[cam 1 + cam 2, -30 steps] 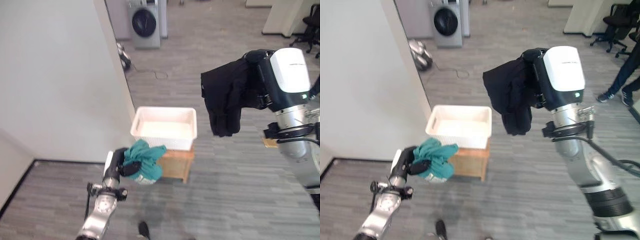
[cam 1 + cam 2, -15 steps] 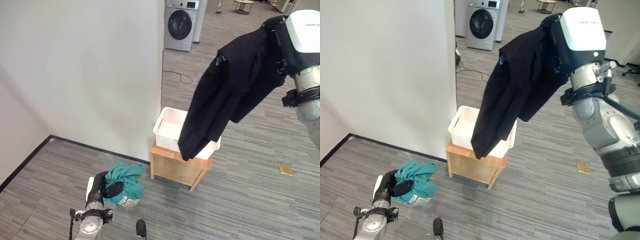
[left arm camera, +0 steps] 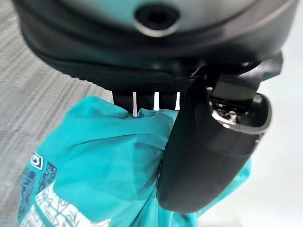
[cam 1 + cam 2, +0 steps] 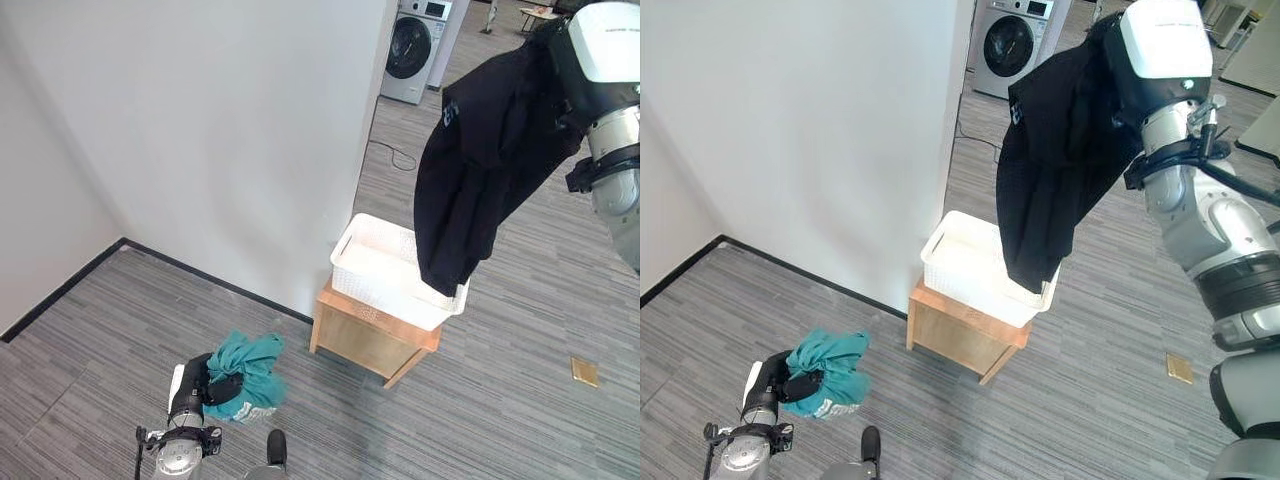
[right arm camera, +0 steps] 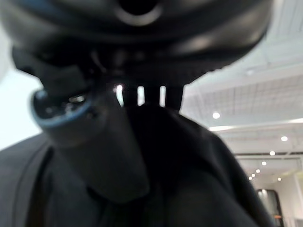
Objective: Pick up bed clothes into laundry basket.
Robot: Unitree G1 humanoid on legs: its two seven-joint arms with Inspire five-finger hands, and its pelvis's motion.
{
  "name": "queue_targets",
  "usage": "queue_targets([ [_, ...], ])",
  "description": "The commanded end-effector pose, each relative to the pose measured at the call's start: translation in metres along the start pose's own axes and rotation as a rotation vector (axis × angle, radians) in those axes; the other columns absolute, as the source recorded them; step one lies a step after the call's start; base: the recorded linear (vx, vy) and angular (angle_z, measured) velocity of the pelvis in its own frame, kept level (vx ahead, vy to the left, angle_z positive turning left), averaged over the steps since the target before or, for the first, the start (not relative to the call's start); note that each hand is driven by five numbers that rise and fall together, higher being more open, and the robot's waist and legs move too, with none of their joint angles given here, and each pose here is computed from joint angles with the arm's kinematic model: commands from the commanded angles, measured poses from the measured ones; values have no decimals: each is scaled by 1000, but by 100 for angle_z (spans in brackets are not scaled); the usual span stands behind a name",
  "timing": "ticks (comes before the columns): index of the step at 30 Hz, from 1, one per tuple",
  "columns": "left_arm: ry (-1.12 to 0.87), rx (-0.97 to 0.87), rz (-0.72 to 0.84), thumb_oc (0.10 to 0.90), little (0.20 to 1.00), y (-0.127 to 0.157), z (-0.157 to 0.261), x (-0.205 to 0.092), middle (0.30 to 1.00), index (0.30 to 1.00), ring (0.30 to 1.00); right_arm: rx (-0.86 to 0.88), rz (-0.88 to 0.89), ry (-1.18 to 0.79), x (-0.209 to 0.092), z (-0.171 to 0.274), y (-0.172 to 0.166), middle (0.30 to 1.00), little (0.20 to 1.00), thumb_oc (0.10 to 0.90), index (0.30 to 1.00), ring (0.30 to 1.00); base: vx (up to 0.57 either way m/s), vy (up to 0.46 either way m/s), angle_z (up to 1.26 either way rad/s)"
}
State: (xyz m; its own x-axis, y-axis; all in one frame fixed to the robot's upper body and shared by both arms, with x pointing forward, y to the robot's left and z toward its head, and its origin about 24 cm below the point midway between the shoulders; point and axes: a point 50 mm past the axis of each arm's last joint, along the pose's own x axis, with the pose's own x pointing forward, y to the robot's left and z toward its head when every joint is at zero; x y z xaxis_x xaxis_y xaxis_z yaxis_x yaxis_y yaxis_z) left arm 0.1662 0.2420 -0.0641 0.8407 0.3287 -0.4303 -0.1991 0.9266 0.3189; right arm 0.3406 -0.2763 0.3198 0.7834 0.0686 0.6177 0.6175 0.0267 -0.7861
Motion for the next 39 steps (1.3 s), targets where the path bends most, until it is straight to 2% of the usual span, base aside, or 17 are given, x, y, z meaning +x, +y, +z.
queue_targets([
  [1, -281, 43, -23, 400, 300, 5, 60, 16, 300, 300, 300, -83, -358, 106, 20, -26, -90, 300, 300, 400, 300, 300, 60, 91, 26],
  [5, -304, 77, -13, 400, 300, 15, 66, 18, 300, 300, 300, -114, -319, 180, 16, -41, -85, 300, 300, 400, 300, 300, 41, 107, 9],
  [10, -349, 69, -36, 400, 300, 13, 77, 20, 300, 300, 300, -56, -301, 218, 15, -44, -74, 300, 300, 400, 300, 300, 174, 5, 1],
  [14, -356, 91, -53, 400, 300, 13, 79, 22, 300, 300, 300, -22, -338, 195, 13, -39, -75, 300, 300, 400, 300, 300, 137, -135, 28],
  [25, -297, 38, -112, 400, 300, -11, 66, 20, 300, 300, 300, 5, -317, 157, 13, -33, -69, 300, 300, 400, 300, 300, 88, -154, 41],
  [33, -307, 37, -94, 400, 300, -7, 72, 25, 300, 300, 300, 51, -313, 232, 1, -49, -59, 300, 300, 400, 300, 300, -10, -115, 26],
  [39, -287, 13, -73, 400, 300, -8, 69, 27, 300, 300, 300, 83, -366, 139, 0, -27, -62, 300, 300, 400, 300, 300, -6, -52, -5],
])
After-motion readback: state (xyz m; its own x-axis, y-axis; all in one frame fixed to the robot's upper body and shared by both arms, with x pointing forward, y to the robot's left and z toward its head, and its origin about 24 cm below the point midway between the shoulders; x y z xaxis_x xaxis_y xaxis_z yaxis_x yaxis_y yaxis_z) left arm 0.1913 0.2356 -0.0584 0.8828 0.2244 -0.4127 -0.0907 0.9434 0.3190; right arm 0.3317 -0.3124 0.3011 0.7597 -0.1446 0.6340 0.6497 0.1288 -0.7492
